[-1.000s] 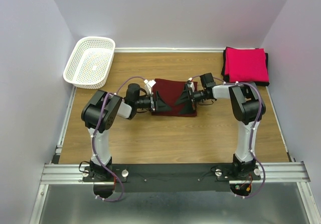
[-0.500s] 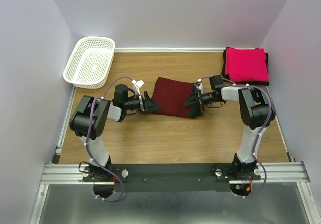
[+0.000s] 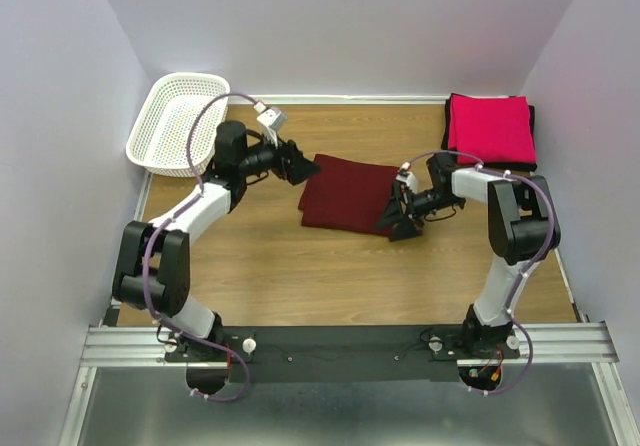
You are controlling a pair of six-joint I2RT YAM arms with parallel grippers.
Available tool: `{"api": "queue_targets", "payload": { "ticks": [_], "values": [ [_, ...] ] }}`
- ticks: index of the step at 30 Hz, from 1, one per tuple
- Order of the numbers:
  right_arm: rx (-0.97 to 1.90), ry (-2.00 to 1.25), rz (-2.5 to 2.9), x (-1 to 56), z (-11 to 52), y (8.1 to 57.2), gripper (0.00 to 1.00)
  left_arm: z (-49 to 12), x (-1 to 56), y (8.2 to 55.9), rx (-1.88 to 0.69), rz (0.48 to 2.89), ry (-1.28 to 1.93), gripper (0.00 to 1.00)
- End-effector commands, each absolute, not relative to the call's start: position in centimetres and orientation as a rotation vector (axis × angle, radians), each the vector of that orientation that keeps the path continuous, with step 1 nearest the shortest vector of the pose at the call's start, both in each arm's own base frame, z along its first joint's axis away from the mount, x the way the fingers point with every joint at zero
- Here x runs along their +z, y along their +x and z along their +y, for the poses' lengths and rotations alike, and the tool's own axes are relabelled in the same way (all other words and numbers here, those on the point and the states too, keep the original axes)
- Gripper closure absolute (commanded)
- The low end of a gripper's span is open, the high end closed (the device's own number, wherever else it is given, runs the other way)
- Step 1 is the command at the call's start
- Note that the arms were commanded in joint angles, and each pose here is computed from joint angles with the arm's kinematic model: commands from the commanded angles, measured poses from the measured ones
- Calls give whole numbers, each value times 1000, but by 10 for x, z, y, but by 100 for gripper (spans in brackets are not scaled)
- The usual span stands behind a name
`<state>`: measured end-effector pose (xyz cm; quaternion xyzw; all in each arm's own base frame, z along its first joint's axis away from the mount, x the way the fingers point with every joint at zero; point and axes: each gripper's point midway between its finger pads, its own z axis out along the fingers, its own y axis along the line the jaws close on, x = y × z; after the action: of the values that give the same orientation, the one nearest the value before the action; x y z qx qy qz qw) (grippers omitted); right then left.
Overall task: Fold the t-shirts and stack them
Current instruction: Smooth out wrinkles on the folded tshirt, then put the neatly folded tshirt into the corner of the board with the right arm
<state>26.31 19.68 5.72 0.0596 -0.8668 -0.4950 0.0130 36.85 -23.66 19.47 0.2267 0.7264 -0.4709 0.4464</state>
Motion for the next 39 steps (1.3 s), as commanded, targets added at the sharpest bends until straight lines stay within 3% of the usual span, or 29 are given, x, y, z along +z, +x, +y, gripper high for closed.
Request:
{"api": "queue_targets", "payload": {
  "ticks": [1, 3, 6, 12, 18, 33, 36, 39],
  "values": [
    [-1499, 253, -2810, 72, 180, 277, 0, -229, 230, 390, -716, 1643, 815, 4],
    [-1539, 301, -2871, 94, 177, 283, 0, -245, 238, 385, -451, 1523, 999, 3],
    [-1544, 311, -2983, 118, 165, 294, 0, -264, 234, 373, -268, 1402, 1195, 2],
    [-1463, -93, -3091, 110, 115, 316, 0, -343, 212, 319, -283, 1234, 1460, 21],
    [-1309, -283, -3151, 93, 86, 328, 0, -401, 157, 278, -243, 992, 1838, 29],
    [-1312, -329, -3108, 80, 86, 327, 0, -433, 35, 274, -213, 1097, 2088, 42],
    [-1343, -349, -3080, 78, 88, 328, 0, -435, 28, 276, -214, 1116, 2086, 49],
    [-1392, -362, -3046, 75, 93, 328, 0, -437, 22, 283, -213, 1150, 2077, 64]
  ]
}}
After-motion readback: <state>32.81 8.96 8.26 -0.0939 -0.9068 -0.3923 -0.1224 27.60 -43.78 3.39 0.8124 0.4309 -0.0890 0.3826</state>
